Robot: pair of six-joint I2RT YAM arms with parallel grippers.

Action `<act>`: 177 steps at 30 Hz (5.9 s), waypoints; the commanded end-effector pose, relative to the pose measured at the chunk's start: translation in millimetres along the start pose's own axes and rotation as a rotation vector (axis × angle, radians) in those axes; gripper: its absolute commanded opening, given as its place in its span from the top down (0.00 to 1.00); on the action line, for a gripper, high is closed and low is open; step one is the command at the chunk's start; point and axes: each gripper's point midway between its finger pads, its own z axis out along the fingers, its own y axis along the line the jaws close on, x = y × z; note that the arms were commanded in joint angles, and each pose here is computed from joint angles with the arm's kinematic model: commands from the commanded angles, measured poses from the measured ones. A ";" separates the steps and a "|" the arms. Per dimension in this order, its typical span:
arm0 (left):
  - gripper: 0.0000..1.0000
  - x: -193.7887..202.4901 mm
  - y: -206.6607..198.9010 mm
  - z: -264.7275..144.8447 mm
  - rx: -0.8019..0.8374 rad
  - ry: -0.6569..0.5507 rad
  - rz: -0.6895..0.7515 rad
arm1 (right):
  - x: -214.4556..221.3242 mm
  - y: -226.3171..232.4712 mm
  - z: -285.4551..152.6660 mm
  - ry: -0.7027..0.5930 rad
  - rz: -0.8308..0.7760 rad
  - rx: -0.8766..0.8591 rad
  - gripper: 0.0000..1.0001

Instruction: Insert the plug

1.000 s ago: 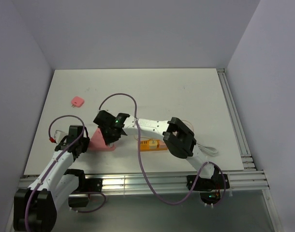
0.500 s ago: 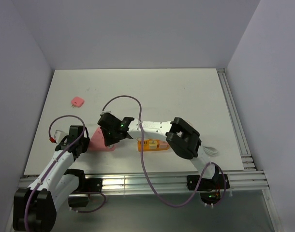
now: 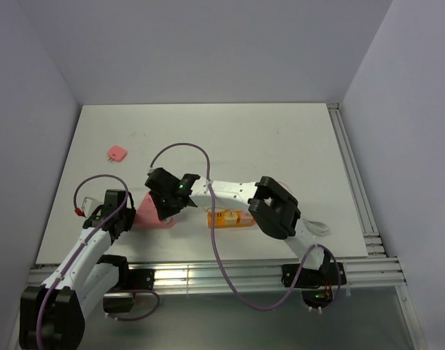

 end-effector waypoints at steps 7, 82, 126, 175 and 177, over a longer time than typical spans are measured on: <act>0.70 45.0 25.0 -13.6 -0.065 0.224 0.052 | 2.9 4.2 5.5 0.011 -0.035 0.009 0.57; 0.66 40.9 23.2 -15.5 -0.075 0.208 0.041 | 23.0 -48.0 -10.5 0.074 -0.318 -0.002 1.00; 0.11 -55.4 -68.0 -77.1 0.061 -0.121 0.164 | -85.4 -48.1 -161.5 -0.385 -0.148 -0.044 0.00; 0.01 -147.7 -224.7 175.0 -0.142 -0.121 0.459 | -18.3 -134.4 -194.9 -0.399 -0.093 -0.061 0.01; 0.00 -144.1 -224.9 177.0 -0.130 -0.110 0.458 | -18.4 -134.2 -195.4 -0.400 -0.093 -0.061 0.01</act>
